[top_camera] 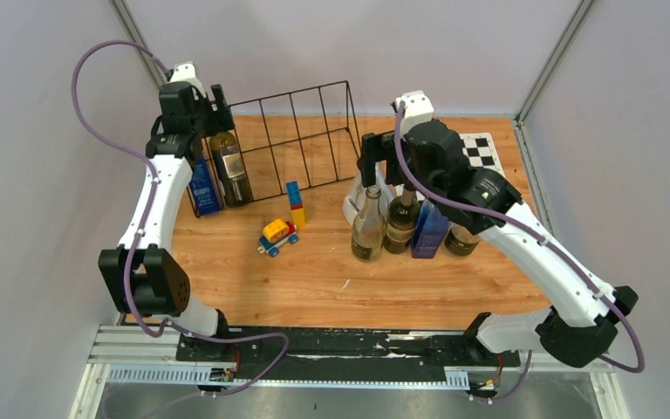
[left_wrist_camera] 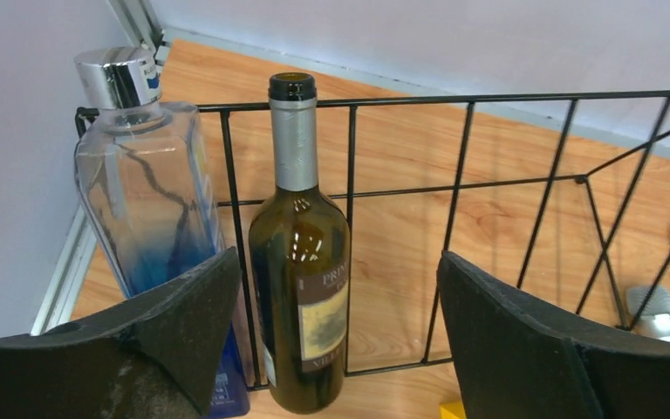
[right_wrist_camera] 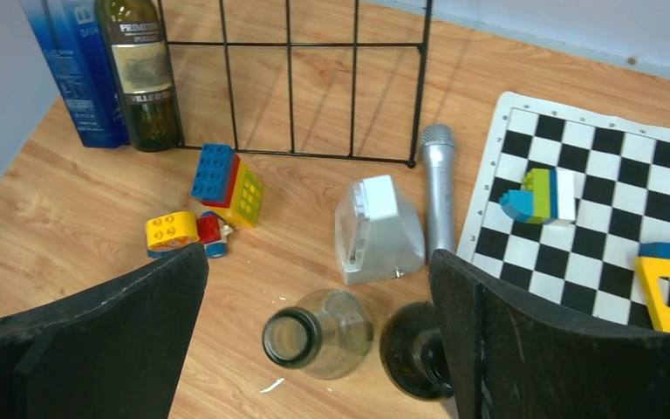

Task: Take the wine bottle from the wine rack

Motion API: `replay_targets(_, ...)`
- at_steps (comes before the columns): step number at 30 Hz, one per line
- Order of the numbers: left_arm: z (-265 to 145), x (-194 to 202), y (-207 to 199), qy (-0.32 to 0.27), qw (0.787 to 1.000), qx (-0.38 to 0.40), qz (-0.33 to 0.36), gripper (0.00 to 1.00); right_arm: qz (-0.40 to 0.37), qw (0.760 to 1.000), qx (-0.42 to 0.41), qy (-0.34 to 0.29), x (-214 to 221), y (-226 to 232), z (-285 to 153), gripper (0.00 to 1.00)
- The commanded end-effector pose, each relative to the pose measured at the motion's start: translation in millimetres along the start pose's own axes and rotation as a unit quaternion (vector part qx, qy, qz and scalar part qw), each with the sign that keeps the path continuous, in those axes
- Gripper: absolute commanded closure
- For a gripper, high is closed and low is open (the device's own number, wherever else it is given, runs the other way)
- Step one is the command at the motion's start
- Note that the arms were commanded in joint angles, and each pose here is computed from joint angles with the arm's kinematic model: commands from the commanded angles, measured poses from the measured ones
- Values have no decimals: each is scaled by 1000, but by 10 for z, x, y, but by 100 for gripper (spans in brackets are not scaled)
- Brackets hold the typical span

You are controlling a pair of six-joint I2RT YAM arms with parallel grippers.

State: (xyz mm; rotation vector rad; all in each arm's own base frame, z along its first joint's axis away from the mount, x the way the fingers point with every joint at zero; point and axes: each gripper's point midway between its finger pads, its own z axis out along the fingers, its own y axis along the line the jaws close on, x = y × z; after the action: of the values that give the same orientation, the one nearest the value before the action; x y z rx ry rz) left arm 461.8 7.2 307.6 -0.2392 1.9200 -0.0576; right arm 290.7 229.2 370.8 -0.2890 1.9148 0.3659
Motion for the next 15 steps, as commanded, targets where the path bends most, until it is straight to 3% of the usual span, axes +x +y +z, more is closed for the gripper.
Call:
replay_targets(1, 158, -302, 69, -32, 999, 0, -11, 14, 16, 998, -55, 7, -172, 234, -6, 1)
replay_targets(15, 821, -99, 272, 9, 1000, -24, 7, 34, 18, 995, -88, 40, -79, 388, 68, 3)
